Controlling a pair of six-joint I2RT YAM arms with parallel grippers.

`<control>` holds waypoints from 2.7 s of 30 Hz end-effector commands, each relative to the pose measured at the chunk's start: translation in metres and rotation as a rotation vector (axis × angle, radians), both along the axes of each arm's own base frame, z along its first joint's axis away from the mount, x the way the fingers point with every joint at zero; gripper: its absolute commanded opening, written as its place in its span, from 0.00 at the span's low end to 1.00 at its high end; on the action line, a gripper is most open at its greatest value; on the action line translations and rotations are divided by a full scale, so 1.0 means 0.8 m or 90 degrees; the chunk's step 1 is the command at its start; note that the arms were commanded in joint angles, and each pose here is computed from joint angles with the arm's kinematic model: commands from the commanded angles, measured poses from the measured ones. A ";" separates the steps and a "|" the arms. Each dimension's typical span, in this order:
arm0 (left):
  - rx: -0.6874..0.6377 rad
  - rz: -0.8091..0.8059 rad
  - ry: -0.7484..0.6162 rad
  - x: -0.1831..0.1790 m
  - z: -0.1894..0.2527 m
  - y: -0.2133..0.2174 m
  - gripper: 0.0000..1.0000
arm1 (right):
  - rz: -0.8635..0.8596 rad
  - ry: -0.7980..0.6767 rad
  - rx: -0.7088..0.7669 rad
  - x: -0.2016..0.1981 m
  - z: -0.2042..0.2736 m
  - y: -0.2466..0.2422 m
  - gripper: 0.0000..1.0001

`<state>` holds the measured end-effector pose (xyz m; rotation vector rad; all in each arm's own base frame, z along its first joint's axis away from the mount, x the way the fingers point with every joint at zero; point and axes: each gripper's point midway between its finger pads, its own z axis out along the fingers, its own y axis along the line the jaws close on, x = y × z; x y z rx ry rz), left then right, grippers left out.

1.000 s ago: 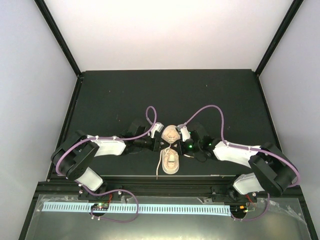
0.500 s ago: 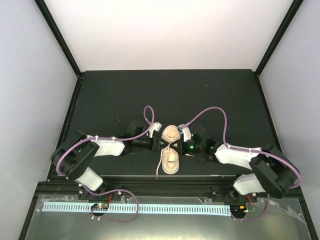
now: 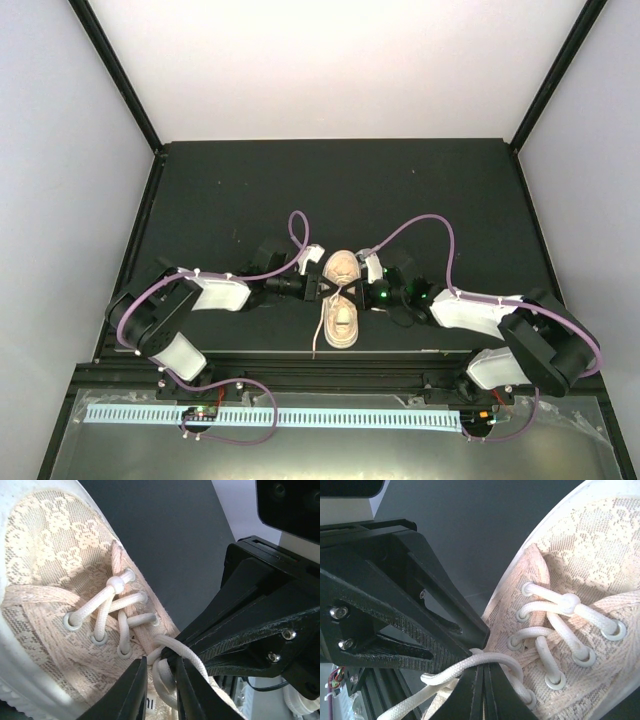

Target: Tie the shoes

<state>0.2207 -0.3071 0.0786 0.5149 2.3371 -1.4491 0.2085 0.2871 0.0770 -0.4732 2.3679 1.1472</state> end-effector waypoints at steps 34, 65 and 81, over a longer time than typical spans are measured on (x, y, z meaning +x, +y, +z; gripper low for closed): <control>-0.010 0.057 -0.043 0.018 0.025 0.014 0.02 | 0.016 -0.215 -0.103 -0.007 0.069 -0.010 0.65; 0.040 0.099 -0.047 0.031 0.009 0.027 0.01 | -0.073 -0.259 -0.271 0.003 0.062 0.008 0.02; 0.136 0.151 -0.076 0.040 -0.011 0.059 0.02 | -0.072 -0.122 -0.179 0.030 0.035 -0.036 0.02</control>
